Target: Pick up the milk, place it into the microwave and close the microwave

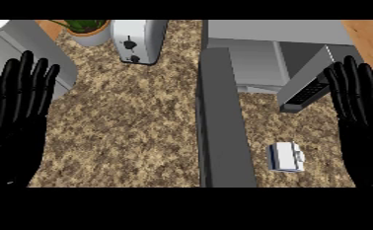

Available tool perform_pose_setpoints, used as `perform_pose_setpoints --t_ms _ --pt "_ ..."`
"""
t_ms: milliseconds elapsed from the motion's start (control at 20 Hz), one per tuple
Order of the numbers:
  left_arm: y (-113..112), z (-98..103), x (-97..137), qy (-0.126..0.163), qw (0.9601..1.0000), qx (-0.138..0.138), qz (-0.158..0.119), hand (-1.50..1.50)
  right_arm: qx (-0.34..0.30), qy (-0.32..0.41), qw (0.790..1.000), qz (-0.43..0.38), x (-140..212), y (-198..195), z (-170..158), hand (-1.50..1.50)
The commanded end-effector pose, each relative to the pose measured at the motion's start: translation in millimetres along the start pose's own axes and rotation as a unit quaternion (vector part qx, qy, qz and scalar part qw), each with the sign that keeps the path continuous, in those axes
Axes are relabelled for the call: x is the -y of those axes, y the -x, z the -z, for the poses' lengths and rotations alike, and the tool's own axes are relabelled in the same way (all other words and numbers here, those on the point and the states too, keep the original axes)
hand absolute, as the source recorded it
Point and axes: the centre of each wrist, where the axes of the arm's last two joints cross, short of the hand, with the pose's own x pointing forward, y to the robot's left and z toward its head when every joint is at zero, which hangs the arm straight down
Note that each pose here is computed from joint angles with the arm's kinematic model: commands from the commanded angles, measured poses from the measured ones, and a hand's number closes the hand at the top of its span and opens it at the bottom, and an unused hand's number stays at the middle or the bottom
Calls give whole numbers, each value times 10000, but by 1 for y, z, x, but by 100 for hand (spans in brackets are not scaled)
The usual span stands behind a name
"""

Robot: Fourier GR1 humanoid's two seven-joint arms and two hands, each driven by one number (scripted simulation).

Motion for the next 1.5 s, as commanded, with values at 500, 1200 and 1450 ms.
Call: perform_pose_setpoints --t_ms 500,1200,1450 --pt "5 -47 40 -1179 9904 -608 -394 -150 20 -1395 9853 986 50 -39 -84 -150" --pt "-35 -135 28 -1166 9907 -608 -345 -150 -224 -1250 9911 406 66 -50 -139 -150" --pt "-28 -153 22 -1116 9914 -591 -352 -150 -232 -1093 9932 316 72 -13 -138 -150"
